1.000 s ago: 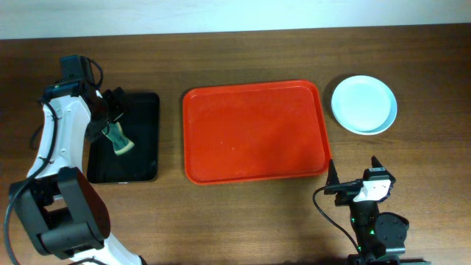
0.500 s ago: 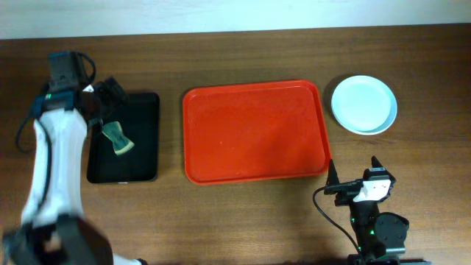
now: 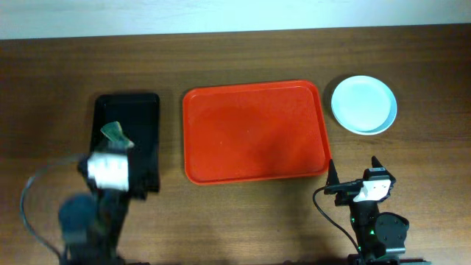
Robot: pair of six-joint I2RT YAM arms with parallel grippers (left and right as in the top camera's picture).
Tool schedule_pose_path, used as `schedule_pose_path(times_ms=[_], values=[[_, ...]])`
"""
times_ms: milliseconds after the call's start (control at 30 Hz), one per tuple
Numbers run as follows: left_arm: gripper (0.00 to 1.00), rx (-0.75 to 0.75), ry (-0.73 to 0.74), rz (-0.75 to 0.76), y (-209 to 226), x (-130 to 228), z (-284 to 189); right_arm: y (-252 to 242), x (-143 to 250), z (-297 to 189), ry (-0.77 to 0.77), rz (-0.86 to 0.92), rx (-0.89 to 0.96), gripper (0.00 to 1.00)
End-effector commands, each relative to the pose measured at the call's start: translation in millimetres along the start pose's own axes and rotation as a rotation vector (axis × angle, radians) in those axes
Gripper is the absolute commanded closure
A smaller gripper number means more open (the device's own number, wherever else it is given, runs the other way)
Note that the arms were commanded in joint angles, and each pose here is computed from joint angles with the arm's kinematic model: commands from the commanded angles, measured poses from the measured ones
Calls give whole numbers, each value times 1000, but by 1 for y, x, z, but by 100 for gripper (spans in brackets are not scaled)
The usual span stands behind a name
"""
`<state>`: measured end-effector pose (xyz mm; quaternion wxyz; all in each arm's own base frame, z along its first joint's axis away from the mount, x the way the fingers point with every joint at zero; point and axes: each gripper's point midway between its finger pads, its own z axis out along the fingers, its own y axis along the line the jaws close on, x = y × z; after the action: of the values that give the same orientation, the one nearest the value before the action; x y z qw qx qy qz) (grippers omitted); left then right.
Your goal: Clean dirty plates on tray and stack at the side
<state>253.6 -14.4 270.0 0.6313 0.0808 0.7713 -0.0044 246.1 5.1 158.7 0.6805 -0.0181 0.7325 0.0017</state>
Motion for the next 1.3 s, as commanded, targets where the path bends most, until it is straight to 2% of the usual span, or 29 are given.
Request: schedule_pose_path(times_ms=[0,433,667,900,1267], values=[[1,-7,-69,63,-5,13,-16,-1,3,0,4,1,9,1],[1,-18,-172,80,-15,76,0,-1,3,0,4,1,9,1],[1,-196,-120,-155,17,112,10,-1,3,0,4,1,9,1],[1,-263,-131,-167,28,114,9,-1,3,0,4,1,9,1],[1,-265,-129,-144,28,114,9,-1,3,0,4,1,9,1]])
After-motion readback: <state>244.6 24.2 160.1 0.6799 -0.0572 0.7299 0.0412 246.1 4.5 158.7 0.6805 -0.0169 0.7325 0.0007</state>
